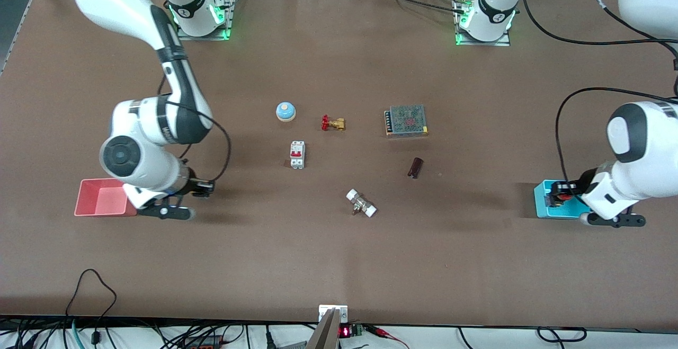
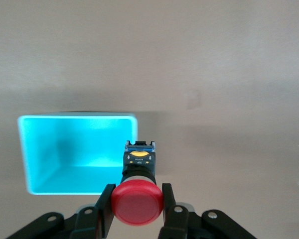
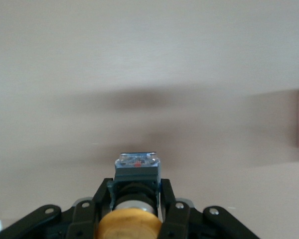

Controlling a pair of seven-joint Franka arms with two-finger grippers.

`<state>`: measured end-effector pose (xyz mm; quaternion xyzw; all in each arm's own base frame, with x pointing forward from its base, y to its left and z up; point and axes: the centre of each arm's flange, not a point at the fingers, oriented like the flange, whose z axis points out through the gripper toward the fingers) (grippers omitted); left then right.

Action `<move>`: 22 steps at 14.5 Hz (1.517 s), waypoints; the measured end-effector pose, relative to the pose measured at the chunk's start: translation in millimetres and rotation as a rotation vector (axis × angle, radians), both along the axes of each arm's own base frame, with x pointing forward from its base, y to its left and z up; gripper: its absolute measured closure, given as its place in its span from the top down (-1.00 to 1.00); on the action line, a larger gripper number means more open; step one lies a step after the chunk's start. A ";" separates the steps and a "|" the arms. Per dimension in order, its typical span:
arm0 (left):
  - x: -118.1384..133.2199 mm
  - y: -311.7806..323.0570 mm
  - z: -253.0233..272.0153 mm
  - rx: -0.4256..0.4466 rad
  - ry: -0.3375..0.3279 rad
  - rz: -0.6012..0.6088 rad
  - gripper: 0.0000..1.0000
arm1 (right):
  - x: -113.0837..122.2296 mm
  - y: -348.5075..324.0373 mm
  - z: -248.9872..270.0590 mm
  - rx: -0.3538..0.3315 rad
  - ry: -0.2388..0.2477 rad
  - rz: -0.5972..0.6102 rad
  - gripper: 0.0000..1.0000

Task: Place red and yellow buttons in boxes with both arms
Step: 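Lower the red button into the cyan box while the right lowers yellow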

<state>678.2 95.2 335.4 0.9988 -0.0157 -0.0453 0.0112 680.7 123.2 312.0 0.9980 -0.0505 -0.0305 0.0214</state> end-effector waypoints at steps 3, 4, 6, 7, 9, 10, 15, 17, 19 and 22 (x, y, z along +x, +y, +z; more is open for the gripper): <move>-5.3 31.9 -1.0 -0.007 0.000 -0.030 -0.16 | 10.4 -59.6 14.5 0.001 0.020 -0.010 -0.13; -6.7 38.0 -3.4 -0.009 0.003 -0.037 -0.16 | 13.8 -79.9 20.2 0.001 0.018 -0.016 -0.13; -7.9 46.6 -13.2 -0.012 0.010 -0.033 -0.16 | 18.6 -118.5 29.8 0.002 0.008 -0.028 -0.13; -7.3 52.5 -19.5 -0.011 0.004 -0.030 -0.16 | 19.1 -135.7 31.3 0.003 0.007 -0.024 -0.13; -7.6 62.5 -34.6 -0.013 0.004 -0.026 -0.16 | 18.1 -164.3 28.1 0.006 0.014 -0.007 -0.13; -7.7 64.5 -42.6 -0.015 0.009 -0.027 -0.16 | 17.5 -176.6 24.1 0.007 0.019 0.005 -0.13; -5.4 65.2 -79.8 -0.018 0.015 -0.030 -0.16 | 19.6 -222.3 -6.5 -0.013 0.041 0.090 -0.13; -4.5 65.3 -92.8 -0.019 0.014 -0.030 -0.16 | 21.2 -231.6 -22.5 -0.022 0.050 0.104 -0.13; -4.0 65.2 -102.7 -0.019 0.013 -0.031 -0.16 | 22.2 -238.1 -32.3 -0.028 0.048 0.104 -0.13; -3.0 64.1 -108.3 -0.019 0.009 -0.033 -0.16 | 21.5 -247.7 -36.7 -0.027 0.053 0.116 -0.13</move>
